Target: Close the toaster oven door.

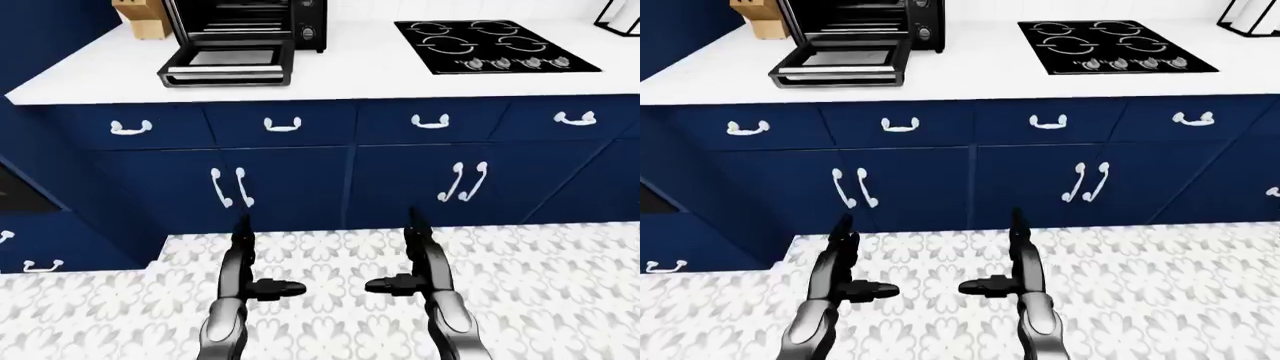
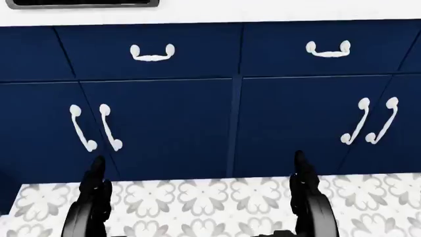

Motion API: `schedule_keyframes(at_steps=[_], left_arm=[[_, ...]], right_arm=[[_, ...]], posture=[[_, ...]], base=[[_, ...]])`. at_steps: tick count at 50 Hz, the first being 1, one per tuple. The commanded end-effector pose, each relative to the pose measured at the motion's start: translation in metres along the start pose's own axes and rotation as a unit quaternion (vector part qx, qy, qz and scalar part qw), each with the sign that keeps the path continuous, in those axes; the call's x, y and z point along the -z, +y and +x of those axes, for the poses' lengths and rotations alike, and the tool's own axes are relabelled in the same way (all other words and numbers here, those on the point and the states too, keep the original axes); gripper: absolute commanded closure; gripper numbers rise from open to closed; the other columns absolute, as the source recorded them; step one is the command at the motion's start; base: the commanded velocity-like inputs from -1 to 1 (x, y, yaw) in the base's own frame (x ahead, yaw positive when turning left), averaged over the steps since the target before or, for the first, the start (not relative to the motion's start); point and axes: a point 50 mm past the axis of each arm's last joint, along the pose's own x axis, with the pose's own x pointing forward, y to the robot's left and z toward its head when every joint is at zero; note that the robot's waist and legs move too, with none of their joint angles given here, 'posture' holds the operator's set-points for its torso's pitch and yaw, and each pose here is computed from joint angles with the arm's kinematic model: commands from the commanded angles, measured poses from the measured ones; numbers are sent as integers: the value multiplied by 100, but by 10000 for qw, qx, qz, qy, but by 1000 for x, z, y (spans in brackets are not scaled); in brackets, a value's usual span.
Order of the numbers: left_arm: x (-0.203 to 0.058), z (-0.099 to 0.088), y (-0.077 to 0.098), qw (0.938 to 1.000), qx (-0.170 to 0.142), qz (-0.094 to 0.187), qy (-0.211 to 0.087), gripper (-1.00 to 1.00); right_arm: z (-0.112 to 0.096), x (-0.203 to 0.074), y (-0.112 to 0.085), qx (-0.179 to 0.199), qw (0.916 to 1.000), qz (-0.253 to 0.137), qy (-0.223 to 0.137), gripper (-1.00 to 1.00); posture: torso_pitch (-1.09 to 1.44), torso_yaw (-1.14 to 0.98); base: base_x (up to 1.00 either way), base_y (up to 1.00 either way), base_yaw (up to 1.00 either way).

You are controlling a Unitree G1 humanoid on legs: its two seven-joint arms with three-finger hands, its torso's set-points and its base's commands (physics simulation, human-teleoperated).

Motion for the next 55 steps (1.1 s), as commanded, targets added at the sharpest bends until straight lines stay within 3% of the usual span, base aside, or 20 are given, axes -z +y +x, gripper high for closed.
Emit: schedule_keyframes(at_steps=[1, 10, 12, 13, 15, 17, 18, 21, 27, 30, 36, 39, 41, 44, 50, 55], left_arm=[[-43, 6, 6, 9938, -4, 235, -1083, -100], [-52, 9, 19, 9916, -145, 216, -1266, -100], [-55, 10, 19, 9922, -135, 37, -1240, -100], [-57, 10, 20, 9895, -187, 123, -1425, -100], [-61, 10, 24, 9880, -146, 201, -1527, -100], [-68, 10, 29, 9870, -109, 114, -1601, -100], [-74, 8, 30, 9839, -89, -23, -1785, -100], [-83, 8, 34, 9816, -66, -70, -1908, -100], [-101, 11, 53, 9777, -436, 240, -2042, -100], [-110, 13, 65, 9765, -542, 143, -2080, -100], [-133, 15, 93, 9675, -964, 112, -2335, -100], [-145, 14, 103, 9601, -1171, 82, -2540, -100], [-156, 12, 118, 9517, -1432, -56, -2715, -100], [-159, 12, 132, 9480, -1622, -88, -2737, -100], [-168, 10, 144, 9431, -1685, -121, -2863, -100], [-177, 4, 155, 9355, -1874, 1, -2994, -100]], right_arm=[[4, -46, -2, -47, 9949, -74, -1003, -100], [7, -62, -7, -89, 9923, -107, -1232, -100], [8, -67, -9, -79, 9915, -120, -1295, -100], [8, -69, -9, -87, 9909, -133, -1335, -100], [8, -74, -10, -93, 9896, -195, -1423, -100], [10, -79, -11, -87, 9885, -214, -1496, -100], [10, -81, -12, -97, 9883, -213, -1508, -100], [12, -93, -17, -47, 9859, -235, -1655, -100], [15, -117, -28, 10, 9816, -248, -1895, -100], [16, -130, -34, 37, 9789, -269, -2026, -100], [15, -160, -44, 66, 9713, -344, -2354, -100], [18, -173, -48, 54, 9677, -345, -2495, -100], [21, -190, -55, 38, 9638, -345, -2643, -100], [27, -207, -64, 3, 9628, -294, -2685, -100], [24, -234, -73, 120, 9548, -427, -2941, -100], [24, -248, -78, 142, 9504, -519, -3062, -100]], posture=[[0, 0], [0, 0], [0, 0], [0, 0], [0, 0], [0, 0], [0, 0], [0, 0], [0, 0], [0, 0], [0, 0], [0, 0], [0, 0], [0, 0], [0, 0], [0, 0]], base=[[0, 0, 0], [0, 0, 0], [0, 0, 0], [0, 0, 0], [0, 0, 0], [0, 0, 0], [0, 0, 0], [0, 0, 0], [0, 0, 0], [0, 0, 0], [0, 0, 0], [0, 0, 0], [0, 0, 0], [0, 0, 0], [0, 0, 0], [0, 0, 0]])
